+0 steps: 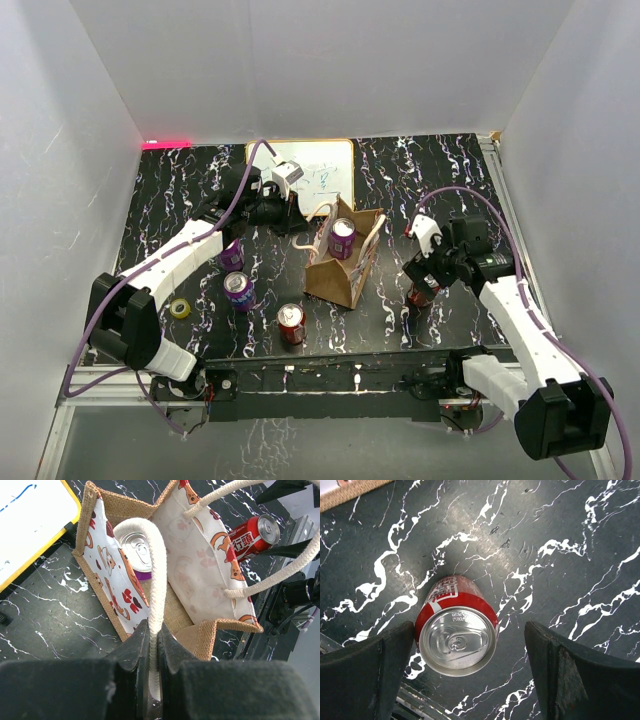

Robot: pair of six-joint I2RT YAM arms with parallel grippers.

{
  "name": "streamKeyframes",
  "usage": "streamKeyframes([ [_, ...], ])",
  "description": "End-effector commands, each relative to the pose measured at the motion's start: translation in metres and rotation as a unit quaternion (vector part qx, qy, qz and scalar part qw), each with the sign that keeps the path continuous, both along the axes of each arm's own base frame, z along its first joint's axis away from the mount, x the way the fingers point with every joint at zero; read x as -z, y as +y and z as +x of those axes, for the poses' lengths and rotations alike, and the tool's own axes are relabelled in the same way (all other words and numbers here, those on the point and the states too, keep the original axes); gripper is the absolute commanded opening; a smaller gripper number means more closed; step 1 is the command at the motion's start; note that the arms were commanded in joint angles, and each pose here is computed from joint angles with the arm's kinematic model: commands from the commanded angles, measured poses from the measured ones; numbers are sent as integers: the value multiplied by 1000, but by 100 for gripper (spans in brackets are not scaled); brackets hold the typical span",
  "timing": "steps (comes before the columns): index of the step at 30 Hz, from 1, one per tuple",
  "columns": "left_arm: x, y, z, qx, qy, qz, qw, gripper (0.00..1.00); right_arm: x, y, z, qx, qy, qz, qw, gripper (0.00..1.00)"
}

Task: Place the beverage into the canvas bag

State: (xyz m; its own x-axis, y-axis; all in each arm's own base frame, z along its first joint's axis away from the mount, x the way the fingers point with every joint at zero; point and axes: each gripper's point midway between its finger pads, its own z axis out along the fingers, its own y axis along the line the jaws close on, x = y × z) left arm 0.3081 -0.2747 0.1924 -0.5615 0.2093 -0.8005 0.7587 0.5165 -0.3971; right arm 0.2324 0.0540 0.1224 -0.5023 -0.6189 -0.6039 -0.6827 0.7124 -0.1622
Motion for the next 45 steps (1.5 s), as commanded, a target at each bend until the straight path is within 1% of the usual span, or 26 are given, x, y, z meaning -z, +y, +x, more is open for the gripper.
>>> streamKeyframes([
  [1, -11, 2, -3, 8, -14, -7, 1000, 0, 8, -4, 8, -10, -4, -19, 1000, 94],
  [5, -10, 2, -3, 8, -14, -7, 1000, 0, 17, -4, 6, -18, 10, -21, 1000, 88],
  [10, -10, 1, -3, 9, -14, -6, 1000, 0, 22, -2, 4, -26, 19, -19, 999, 77],
  [14, -9, 2, -3, 8, -13, -5, 1000, 0, 13, 2, 7, -28, 8, -10, 1000, 62],
  [18, -9, 1, -2, 8, -13, -7, 1000, 0, -17, 11, 17, -32, -30, 15, 999, 50],
  [19, -9, 1, -3, 9, -12, -7, 1000, 0, -26, 13, 20, -30, -40, 23, 998, 43],
  [21, -9, 0, -2, 10, -12, -7, 1000, 0, -46, 17, 26, -25, -61, 38, 997, 27],
  [26, -8, 0, -2, 9, -10, -8, 1000, 0, -96, 26, 41, -26, -115, 68, 991, 10],
  [27, -7, 1, -1, 8, -10, -7, 1000, 0, -106, 29, 44, -29, -125, 76, 989, 8],
  [33, -7, 0, 0, 8, -10, -7, 1000, 0, -178, 41, 68, -39, -207, 112, 971, 8],
  [36, -8, 0, 1, 6, -10, -7, 1000, 0, -206, 46, 83, -41, -241, 122, 962, 8],
  [41, -9, -1, 2, 4, -5, -8, 1000, 0, -240, 57, 110, -38, -282, 127, 950, 8],
  [45, -9, -3, 4, 4, 0, -8, 1000, 0, -259, 80, 121, -56, -296, 133, 944, 8],
])
